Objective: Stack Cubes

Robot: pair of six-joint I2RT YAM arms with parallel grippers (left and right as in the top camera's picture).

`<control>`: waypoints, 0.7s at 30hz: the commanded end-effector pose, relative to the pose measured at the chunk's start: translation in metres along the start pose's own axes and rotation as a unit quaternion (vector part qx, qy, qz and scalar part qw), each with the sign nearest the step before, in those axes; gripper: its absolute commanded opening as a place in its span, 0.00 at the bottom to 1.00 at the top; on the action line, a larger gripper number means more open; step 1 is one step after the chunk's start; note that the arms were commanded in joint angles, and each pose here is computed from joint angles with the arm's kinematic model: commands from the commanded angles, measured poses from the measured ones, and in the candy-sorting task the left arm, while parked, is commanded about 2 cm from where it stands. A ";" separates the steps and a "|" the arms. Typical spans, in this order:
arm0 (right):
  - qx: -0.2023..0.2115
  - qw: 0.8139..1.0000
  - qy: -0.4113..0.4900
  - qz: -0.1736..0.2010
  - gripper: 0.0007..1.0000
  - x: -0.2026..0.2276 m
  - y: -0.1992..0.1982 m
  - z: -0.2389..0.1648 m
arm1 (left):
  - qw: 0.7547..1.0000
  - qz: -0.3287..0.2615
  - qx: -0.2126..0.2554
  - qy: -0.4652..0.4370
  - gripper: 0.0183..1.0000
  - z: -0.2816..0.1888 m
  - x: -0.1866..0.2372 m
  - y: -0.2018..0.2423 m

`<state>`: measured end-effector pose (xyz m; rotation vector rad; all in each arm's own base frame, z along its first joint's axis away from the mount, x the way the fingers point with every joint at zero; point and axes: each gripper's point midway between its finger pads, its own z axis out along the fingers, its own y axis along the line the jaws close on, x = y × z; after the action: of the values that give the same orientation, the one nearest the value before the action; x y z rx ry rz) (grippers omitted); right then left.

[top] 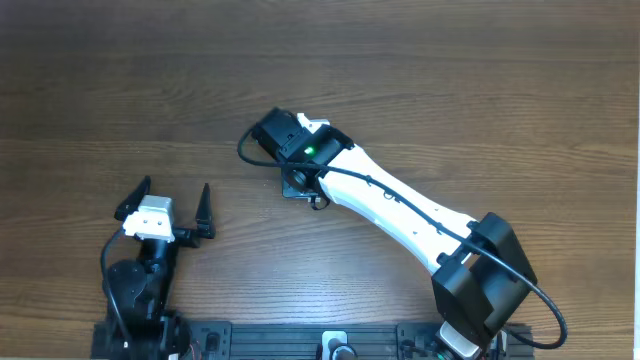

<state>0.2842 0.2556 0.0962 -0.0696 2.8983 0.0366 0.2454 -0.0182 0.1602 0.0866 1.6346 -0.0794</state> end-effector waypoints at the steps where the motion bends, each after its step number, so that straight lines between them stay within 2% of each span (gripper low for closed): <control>1: 0.000 1.000 -0.005 0.004 0.04 -0.008 -0.001 0.002 | 1.000 0.007 -0.002 0.000 1.00 0.000 0.001 0.001; 21: 0.008 1.000 0.004 0.005 0.04 -0.008 0.000 0.017 | 1.000 0.007 -0.002 0.000 1.00 0.000 0.001 0.001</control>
<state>0.2886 0.2568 0.0789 -0.0715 2.9183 0.0066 0.2454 -0.0182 0.1602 0.0866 1.6346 -0.0794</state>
